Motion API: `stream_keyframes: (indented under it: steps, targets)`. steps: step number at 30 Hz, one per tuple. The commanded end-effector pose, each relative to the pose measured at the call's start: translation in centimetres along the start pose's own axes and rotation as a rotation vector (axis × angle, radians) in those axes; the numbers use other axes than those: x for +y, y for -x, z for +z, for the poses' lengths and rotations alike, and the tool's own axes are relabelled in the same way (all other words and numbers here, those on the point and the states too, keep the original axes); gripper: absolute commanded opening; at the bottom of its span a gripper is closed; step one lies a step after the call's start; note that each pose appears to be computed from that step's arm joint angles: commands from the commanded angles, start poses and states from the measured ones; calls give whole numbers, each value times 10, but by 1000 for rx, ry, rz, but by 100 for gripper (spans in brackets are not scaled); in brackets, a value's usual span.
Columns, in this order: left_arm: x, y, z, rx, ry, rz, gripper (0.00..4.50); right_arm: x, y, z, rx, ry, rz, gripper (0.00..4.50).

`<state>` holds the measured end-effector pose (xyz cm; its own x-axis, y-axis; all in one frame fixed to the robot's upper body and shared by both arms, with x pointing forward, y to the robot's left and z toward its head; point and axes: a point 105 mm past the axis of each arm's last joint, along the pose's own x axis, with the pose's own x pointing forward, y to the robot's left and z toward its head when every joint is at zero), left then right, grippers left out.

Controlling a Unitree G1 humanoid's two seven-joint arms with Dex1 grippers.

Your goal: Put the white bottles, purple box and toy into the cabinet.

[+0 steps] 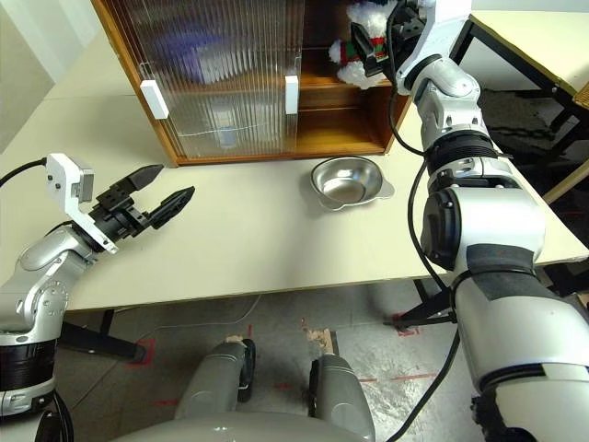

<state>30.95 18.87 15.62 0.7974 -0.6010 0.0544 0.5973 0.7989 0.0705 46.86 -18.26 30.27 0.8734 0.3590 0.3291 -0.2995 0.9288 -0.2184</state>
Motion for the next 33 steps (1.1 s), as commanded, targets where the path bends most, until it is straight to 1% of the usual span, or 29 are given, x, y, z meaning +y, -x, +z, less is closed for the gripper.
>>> stream_keyframes:
  steps: [1, 19, 33]
  targets:
    - [-3, 1, 6, -34, -2, -4, 450, 0, -2, 8, -23, 1, 1, 448]
    - [-6, 3, 10, -59, 12, -8, 450, 1, -4, 17, -44, 24, 22, 448]
    - [-13, -2, 12, -69, 27, -49, 450, -13, 7, 32, -83, 197, 41, 448]
